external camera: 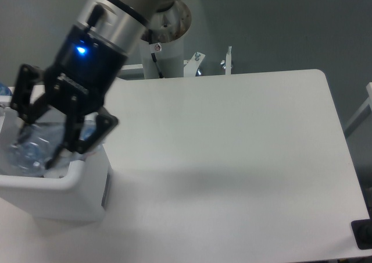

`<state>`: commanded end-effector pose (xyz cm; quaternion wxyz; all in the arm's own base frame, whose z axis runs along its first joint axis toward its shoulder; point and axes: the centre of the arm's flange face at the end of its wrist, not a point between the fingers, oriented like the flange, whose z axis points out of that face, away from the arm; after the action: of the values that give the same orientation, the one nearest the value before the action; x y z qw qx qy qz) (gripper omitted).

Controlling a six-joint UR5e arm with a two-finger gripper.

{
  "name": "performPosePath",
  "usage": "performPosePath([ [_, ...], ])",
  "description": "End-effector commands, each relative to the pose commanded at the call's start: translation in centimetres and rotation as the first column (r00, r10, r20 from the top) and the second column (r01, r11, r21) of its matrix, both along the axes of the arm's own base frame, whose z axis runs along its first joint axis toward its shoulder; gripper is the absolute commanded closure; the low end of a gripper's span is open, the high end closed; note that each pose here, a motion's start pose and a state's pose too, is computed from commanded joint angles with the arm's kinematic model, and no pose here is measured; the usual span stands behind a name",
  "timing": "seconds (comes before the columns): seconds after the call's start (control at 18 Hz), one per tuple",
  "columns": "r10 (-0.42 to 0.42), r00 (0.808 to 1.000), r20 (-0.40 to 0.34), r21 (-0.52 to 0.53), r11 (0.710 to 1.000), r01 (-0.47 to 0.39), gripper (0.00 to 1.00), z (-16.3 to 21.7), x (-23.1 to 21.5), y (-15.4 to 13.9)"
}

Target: Place the trash in the trash can

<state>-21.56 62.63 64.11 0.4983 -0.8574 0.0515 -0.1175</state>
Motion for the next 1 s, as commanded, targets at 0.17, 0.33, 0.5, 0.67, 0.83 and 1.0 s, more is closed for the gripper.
performPosePath([
  [0.17,-0.025,1.0,0.013,-0.007,1.0,0.025,0.64,-0.3,1.9,0.7],
  [0.33,-0.041,0.999,0.032,-0.03,0.999,0.042,0.63,-1.7,2.8,1.5],
  [0.5,-0.056,0.997,0.05,-0.064,0.996,0.059,0.63,-4.1,3.4,1.9],
  [0.67,-0.068,0.996,0.065,-0.081,0.994,0.073,0.55,-5.2,4.5,2.2],
  [0.83,-0.07,0.995,0.07,-0.097,0.992,0.076,0.09,-6.4,4.6,2.2],
  [1.0,-0.065,0.995,0.071,-0.107,0.992,0.072,0.0,-6.9,4.5,2.2],
])
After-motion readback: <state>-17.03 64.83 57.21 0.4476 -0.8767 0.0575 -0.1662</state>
